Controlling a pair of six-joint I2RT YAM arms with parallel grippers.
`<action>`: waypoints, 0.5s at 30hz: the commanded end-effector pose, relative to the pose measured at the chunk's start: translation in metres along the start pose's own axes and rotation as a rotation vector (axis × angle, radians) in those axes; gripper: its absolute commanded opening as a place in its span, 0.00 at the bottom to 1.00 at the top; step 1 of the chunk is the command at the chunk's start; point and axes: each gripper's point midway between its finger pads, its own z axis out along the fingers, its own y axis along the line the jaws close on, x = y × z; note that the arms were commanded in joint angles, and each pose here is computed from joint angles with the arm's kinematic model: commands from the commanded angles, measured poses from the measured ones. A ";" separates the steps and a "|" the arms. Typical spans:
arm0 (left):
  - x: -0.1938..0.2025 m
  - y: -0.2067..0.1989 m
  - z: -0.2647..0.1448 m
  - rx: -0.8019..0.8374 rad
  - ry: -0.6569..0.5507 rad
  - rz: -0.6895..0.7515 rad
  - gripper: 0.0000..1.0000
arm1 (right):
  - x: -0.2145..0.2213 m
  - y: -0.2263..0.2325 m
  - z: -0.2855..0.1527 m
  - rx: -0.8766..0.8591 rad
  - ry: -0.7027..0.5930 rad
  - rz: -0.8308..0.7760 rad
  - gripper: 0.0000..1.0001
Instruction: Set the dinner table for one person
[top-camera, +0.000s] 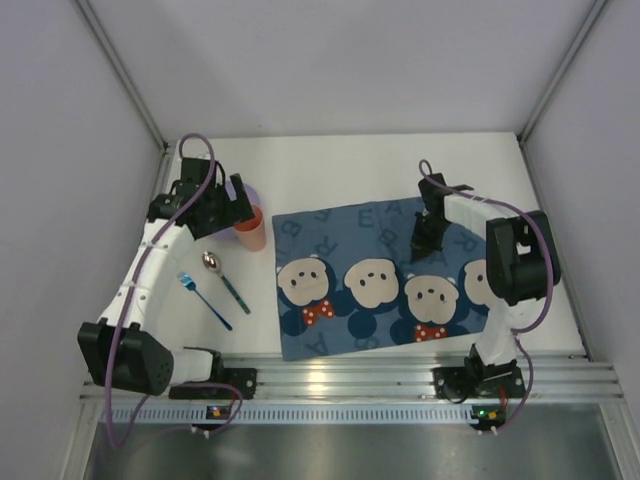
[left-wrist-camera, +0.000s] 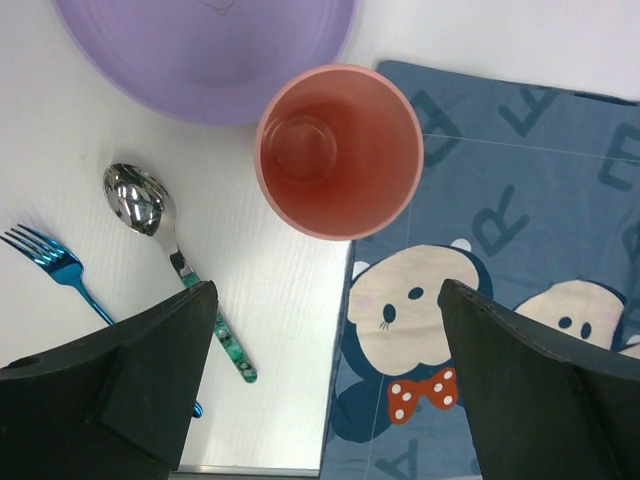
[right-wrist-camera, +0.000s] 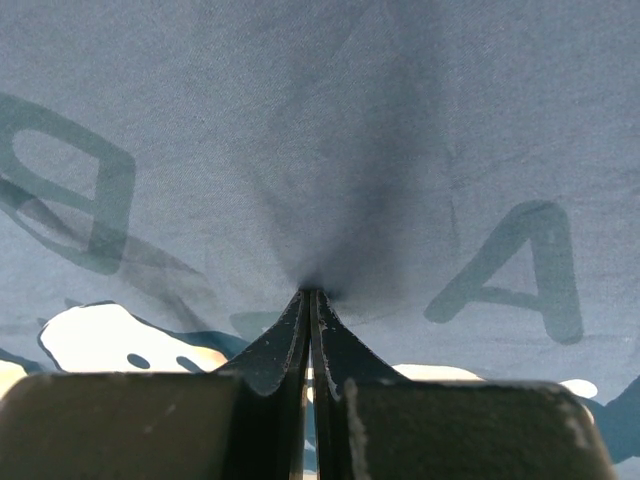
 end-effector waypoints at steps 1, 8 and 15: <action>-0.015 0.002 0.009 -0.036 -0.045 0.016 0.98 | 0.026 -0.023 -0.003 0.131 0.045 0.019 0.00; -0.011 0.017 0.030 -0.130 -0.021 0.020 0.98 | 0.033 -0.021 -0.038 0.143 -0.007 0.052 0.00; -0.013 0.019 0.050 -0.157 -0.001 0.034 0.96 | 0.024 -0.006 -0.091 0.087 -0.092 0.053 0.00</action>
